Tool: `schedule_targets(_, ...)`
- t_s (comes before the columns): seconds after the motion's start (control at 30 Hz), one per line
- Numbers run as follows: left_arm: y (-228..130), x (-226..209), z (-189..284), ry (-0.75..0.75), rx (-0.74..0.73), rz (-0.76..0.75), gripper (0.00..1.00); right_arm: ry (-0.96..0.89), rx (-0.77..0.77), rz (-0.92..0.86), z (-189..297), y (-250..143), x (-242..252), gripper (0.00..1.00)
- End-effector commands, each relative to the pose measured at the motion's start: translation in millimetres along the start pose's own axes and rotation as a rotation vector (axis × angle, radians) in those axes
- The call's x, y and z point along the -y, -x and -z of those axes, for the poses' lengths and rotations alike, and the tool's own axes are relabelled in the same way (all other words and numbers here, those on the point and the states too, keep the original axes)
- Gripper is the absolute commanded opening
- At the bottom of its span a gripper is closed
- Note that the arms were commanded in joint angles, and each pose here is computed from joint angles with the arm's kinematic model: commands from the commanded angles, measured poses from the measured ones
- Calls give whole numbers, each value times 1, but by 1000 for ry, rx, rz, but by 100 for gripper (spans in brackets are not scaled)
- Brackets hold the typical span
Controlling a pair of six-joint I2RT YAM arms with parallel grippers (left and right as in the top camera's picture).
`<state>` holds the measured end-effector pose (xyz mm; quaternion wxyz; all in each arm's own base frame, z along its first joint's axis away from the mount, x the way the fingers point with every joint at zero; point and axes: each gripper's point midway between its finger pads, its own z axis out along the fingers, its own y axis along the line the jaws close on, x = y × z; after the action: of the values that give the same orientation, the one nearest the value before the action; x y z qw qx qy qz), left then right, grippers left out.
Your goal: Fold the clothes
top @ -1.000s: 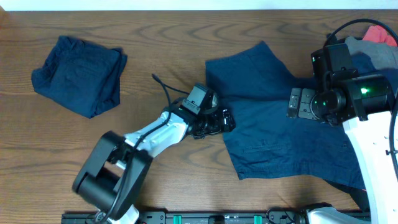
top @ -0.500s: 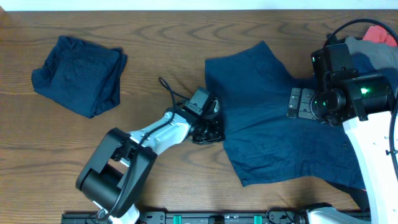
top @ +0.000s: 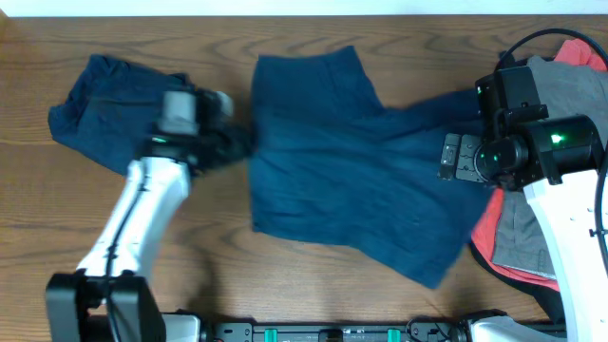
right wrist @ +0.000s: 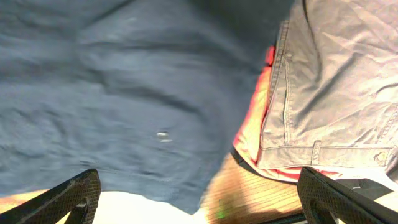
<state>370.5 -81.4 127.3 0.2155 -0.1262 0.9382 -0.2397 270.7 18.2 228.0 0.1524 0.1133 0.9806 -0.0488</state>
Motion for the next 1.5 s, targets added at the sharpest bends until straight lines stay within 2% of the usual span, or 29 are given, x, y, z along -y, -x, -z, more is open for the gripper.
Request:
schedule_targets(0.0, 10, -2, 19, -30, 0, 12, 98, -8, 24, -26, 4, 5, 4, 99)
schedule_targets(0.23, -77, -24, 29, 84, -335, 162, 98, -49, 39, -39, -3, 11, 11, 99)
schedule_targets(0.43, -132, -21, 19, 123, -495, 137, 98, -65, 11, -78, -13, 10, 22, 99)
schedule_targets(0.5, -150, -26, 15, 158, -531, 200, 98, -72, -1, -82, -13, 8, 24, 99)
schedule_targets(0.67, -173, -52, -3, 255, -511, 359, 98, -75, -6, -78, -13, 7, 26, 99)
schedule_targets(0.77, -173, -68, -18, 279, -444, 352, 98, -75, -4, -79, -14, 8, 26, 99)
schedule_targets(0.97, -168, -73, -41, 218, -355, 316, 100, -75, -5, -79, -13, 8, 26, 99)
schedule_targets(1.03, -172, -77, -42, 220, -359, 318, 96, -75, -5, -79, -13, 7, 26, 99)
schedule_targets(1.1, -176, -79, -42, 225, -366, 320, 85, -75, -5, -79, -13, 8, 26, 99)
schedule_targets(1.2, -177, -79, -43, 222, -362, 319, 48, -75, -4, -79, -14, 8, 26, 99)
schedule_targets(1.33, -175, -79, -44, 221, -355, 337, 21, -75, -5, -79, -13, 7, 26, 99)
schedule_targets(1.37, -176, -78, -44, 220, -357, 341, 8, -75, -6, -79, -13, 7, 26, 99)
schedule_targets(1.47, -176, -77, -43, 214, -362, 342, 6, -75, -5, -79, -13, 7, 26, 99)
